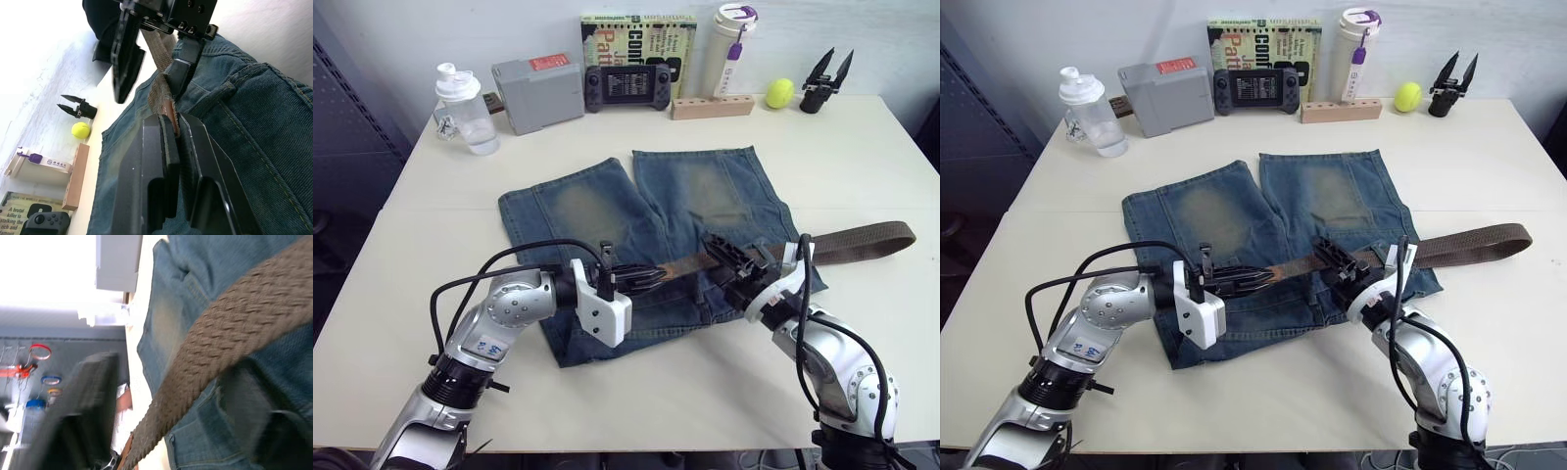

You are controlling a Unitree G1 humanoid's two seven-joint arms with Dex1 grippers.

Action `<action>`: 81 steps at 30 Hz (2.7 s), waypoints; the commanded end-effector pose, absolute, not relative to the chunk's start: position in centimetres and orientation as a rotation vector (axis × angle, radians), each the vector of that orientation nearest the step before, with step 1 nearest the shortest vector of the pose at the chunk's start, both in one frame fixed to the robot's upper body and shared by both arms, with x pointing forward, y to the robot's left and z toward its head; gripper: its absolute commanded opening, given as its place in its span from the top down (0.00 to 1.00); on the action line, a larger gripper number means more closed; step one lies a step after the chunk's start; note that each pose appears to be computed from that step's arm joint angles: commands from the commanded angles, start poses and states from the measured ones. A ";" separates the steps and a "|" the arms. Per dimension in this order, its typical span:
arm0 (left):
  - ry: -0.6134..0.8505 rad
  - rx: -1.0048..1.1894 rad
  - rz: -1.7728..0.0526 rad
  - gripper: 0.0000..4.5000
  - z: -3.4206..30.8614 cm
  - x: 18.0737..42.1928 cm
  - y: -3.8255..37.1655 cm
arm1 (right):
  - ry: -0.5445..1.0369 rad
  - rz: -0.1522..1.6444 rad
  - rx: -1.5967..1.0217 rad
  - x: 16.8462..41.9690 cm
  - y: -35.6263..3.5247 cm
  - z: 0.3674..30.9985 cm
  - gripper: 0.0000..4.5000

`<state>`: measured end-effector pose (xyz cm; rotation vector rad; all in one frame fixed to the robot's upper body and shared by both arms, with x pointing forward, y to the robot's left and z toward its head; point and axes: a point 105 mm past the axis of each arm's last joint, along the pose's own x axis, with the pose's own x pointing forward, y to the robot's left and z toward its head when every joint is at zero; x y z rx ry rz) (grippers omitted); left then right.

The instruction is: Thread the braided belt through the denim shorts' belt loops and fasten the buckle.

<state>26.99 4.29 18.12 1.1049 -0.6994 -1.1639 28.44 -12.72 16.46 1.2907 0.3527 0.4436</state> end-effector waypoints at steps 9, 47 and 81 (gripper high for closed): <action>-0.622 0.934 -1.228 0.36 18.2 26.1 4.4 | 0.286 0.459 1.304 28.3 -13.7 17.9 1.00; -0.273 0.425 -1.233 0.27 17.7 23.8 7.0 | 0.208 0.447 0.983 29.8 -17.4 16.1 1.00; -0.272 0.463 -1.209 0.27 17.5 24.4 7.2 | 0.130 0.523 0.656 29.5 -13.1 15.5 1.00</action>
